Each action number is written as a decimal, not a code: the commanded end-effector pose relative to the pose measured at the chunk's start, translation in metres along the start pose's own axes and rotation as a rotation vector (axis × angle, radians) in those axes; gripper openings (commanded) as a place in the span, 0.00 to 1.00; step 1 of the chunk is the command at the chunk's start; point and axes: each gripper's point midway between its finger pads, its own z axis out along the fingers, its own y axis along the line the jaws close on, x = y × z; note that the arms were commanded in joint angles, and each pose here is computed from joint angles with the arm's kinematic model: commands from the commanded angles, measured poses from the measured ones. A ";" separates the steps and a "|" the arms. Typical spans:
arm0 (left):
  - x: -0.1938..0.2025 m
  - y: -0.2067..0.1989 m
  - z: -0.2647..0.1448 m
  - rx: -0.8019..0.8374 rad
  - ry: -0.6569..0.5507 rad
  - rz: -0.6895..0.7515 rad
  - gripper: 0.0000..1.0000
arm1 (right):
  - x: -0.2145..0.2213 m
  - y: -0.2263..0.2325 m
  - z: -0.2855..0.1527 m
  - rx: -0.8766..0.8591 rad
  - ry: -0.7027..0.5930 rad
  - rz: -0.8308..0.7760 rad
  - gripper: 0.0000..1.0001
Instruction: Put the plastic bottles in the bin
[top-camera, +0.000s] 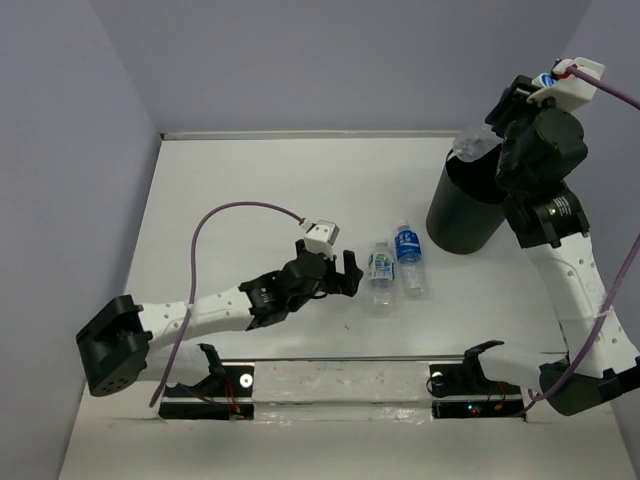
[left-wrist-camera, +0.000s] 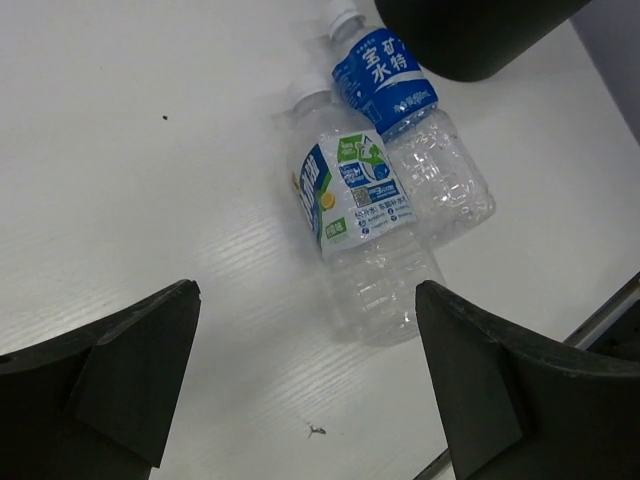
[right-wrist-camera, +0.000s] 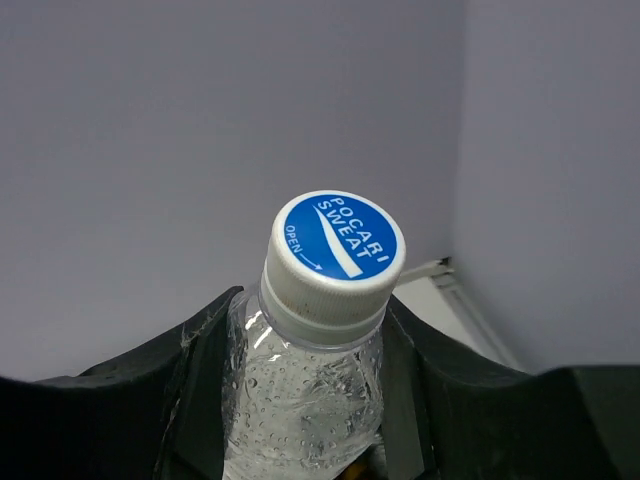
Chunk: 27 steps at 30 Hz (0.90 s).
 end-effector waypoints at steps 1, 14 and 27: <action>-0.008 -0.028 0.019 0.035 0.017 -0.048 0.99 | 0.013 -0.056 0.014 0.231 0.032 -0.199 0.19; 0.042 -0.044 0.065 -0.017 0.170 0.037 0.99 | 0.120 -0.091 0.053 0.271 0.236 -0.274 0.27; 0.077 -0.045 0.087 -0.069 0.258 0.103 0.99 | 0.131 -0.077 0.031 0.154 0.303 -0.116 0.98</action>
